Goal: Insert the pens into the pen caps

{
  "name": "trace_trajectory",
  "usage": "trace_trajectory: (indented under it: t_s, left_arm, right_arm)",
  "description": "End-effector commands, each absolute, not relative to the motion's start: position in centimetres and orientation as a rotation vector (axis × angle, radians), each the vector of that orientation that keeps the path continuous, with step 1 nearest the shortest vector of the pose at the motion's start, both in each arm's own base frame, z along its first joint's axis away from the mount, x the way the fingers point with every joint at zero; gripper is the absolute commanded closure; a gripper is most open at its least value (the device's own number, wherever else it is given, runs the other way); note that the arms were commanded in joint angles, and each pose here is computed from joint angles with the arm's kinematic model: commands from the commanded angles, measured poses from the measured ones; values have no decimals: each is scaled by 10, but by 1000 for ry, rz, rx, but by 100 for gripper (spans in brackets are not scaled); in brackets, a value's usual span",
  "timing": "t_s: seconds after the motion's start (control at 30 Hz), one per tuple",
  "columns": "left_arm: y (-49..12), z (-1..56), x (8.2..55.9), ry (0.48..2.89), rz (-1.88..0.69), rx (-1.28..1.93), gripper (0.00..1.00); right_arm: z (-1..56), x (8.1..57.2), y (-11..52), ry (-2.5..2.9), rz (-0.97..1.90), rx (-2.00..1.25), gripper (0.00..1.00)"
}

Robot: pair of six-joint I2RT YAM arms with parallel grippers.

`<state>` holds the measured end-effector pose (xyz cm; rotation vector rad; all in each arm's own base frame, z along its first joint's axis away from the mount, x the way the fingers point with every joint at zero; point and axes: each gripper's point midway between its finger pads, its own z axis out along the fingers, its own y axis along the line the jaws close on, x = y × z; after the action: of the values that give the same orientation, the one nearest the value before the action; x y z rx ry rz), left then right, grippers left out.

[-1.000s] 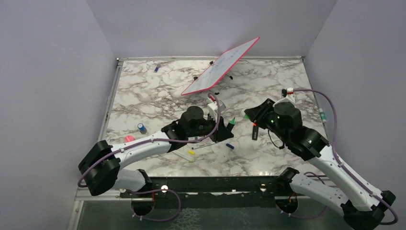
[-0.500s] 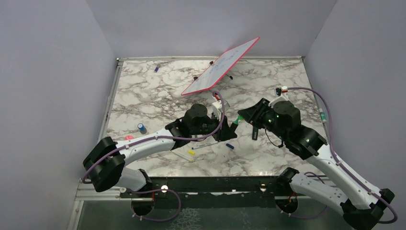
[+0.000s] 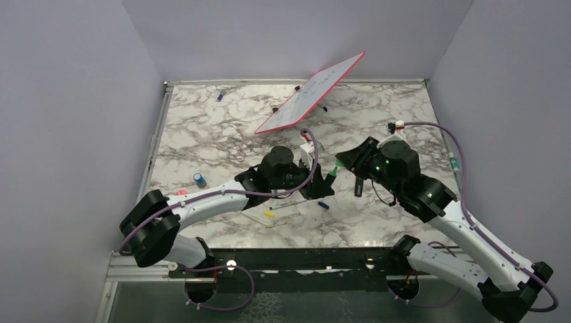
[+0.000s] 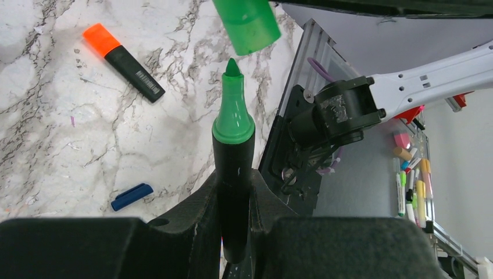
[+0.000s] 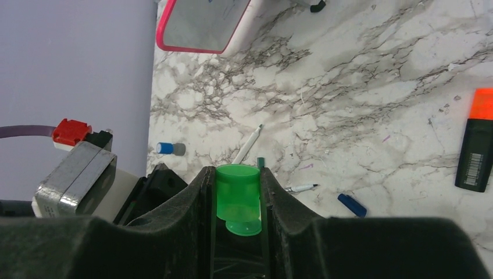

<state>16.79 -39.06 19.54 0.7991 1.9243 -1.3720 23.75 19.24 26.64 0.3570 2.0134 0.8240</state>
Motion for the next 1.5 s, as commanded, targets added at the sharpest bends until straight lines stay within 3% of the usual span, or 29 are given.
trace_trajectory:
  t_s: [0.0,0.8,1.47]
  left_arm:
    - [-398,211,163,1858,-1442,809,100]
    - [-410,220,173,1848,-1464,768,100]
    - [-417,241,201,1896,-1472,521,100]
  right_arm:
    - [268,247,184,1982,751,372,69]
    - [257,246,186,1989,734,319,69]
    - [258,233,197,1962,844,219,69]
